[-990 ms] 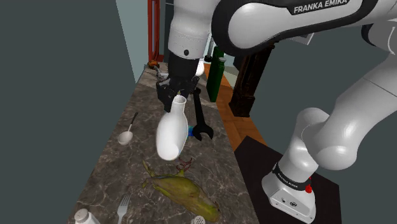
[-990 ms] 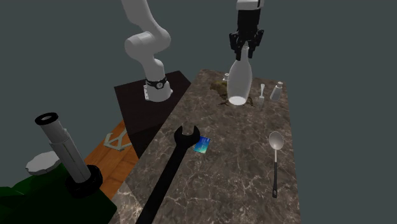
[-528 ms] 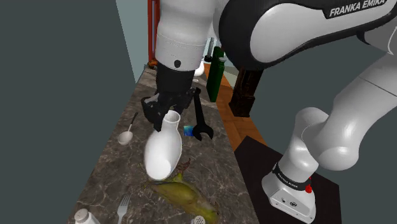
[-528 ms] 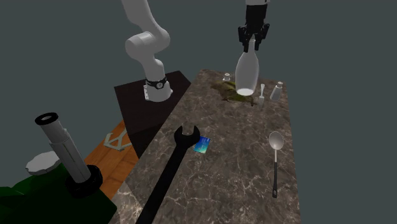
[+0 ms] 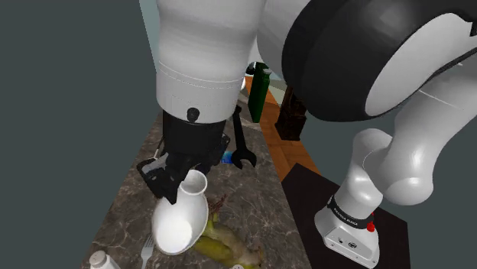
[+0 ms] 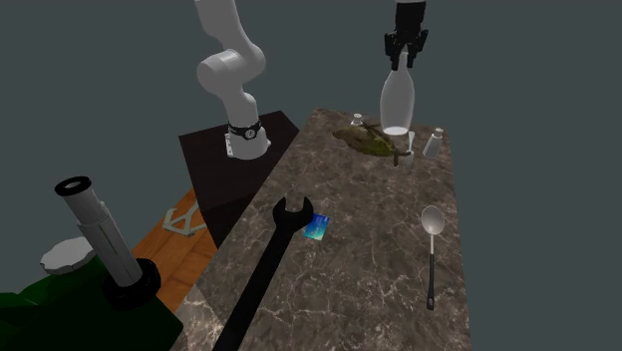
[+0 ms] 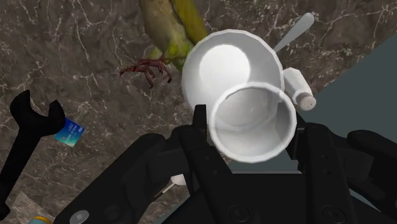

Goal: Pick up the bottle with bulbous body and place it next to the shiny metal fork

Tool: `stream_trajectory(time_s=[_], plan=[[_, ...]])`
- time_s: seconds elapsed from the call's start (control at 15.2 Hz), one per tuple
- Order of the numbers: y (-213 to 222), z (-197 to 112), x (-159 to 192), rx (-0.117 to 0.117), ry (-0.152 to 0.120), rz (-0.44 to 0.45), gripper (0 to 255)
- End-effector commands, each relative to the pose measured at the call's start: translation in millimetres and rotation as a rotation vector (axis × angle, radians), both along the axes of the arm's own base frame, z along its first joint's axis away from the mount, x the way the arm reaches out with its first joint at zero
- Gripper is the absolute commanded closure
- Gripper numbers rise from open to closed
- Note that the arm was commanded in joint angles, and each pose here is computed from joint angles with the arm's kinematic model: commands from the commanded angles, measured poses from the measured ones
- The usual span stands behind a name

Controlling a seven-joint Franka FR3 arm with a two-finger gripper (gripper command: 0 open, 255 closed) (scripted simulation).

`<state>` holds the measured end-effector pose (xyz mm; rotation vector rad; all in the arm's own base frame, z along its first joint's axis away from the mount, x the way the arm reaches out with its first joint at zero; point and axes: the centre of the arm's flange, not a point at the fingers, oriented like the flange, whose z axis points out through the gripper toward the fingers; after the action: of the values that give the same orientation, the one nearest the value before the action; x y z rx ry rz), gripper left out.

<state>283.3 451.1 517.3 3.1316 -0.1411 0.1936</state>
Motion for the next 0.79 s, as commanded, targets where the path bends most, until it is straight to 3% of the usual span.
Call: stream_trajectory(time_s=[0.0,0.73], plan=[[20.9,2.1,-12.1,0.0,0.0,-0.002,255],[144.5,2.3,-88.2,0.0,0.0,-0.002,255]])
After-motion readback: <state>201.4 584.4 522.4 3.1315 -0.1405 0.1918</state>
